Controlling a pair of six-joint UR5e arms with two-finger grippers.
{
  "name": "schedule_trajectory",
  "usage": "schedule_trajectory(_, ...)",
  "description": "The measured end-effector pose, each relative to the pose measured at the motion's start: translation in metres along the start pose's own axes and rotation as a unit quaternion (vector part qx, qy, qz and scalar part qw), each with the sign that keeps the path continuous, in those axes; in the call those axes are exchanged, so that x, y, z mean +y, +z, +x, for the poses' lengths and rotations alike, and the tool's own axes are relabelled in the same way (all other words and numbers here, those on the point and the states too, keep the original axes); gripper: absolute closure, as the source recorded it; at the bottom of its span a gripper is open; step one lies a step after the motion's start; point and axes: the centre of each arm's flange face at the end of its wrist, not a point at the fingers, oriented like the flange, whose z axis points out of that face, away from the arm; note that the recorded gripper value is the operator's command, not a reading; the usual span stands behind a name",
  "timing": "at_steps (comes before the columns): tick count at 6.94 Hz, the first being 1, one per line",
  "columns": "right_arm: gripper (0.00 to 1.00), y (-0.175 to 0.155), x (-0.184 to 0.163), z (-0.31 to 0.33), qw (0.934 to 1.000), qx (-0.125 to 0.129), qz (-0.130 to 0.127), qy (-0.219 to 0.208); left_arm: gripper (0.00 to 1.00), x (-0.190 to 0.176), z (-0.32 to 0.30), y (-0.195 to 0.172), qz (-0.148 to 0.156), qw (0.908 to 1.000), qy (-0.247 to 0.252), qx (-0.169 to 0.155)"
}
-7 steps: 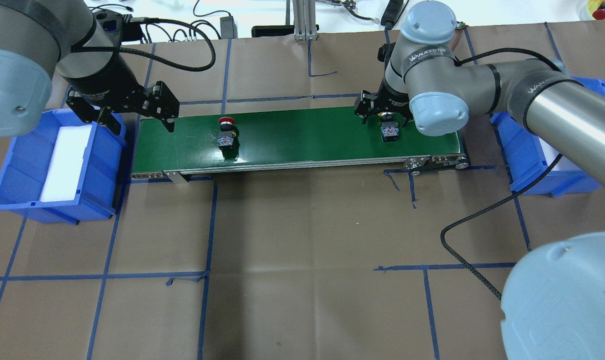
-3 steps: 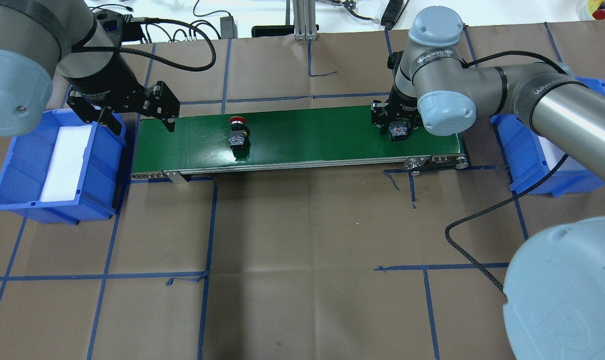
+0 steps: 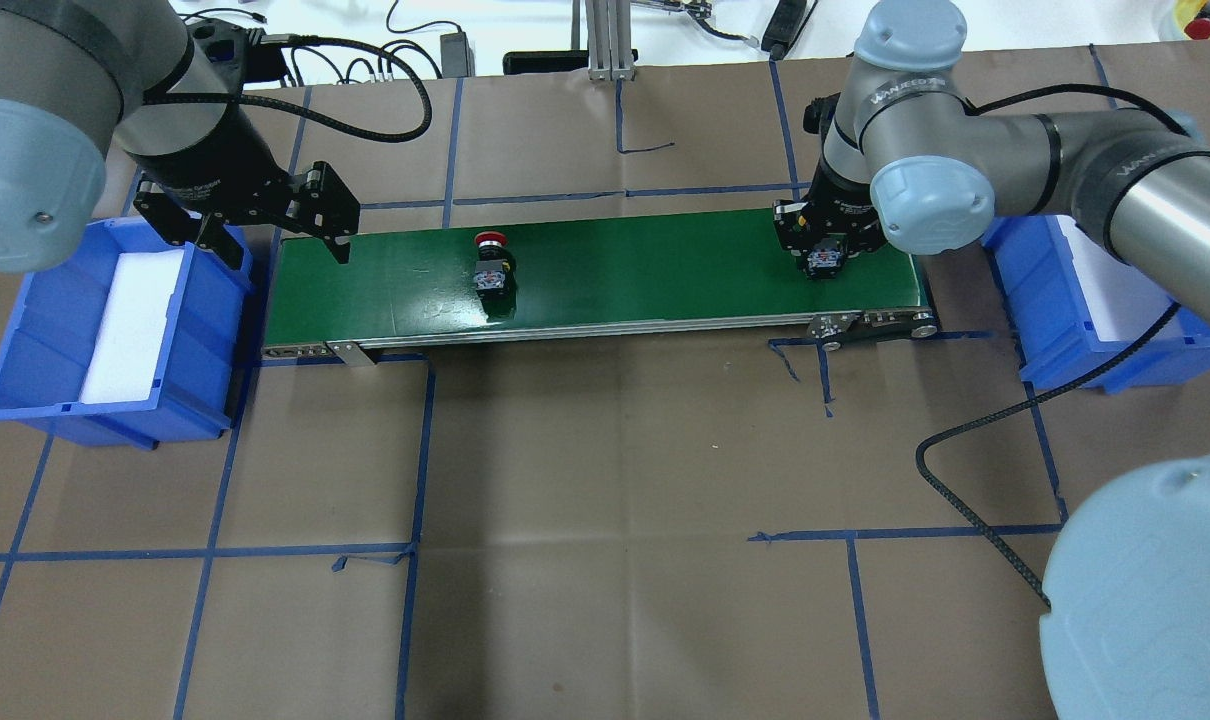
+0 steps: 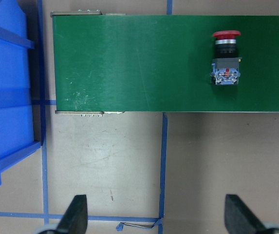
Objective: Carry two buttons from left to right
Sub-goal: 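Lift the yellow button and carry it into the right bin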
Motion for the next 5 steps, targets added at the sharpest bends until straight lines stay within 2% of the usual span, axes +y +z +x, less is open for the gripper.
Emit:
schedule_trajectory(3,0.96,-0.098,-0.009,0.105,0.9990,0.006,0.039,-0.020,0.00,0.000,0.000,-0.001,0.002,1.0000,0.000,0.000)
schedule_trajectory(4,0.96,-0.120,-0.011,0.158,0.9978,0.016,0.054,-0.034,0.00,0.000,0.000,0.000,0.002,1.0000,0.000,0.000)
schedule_trajectory(5,0.96,-0.129,-0.010,0.216,0.9972,0.025,0.059,-0.039,0.00,0.000,0.000,-0.001,0.002,1.0000,0.000,0.000)
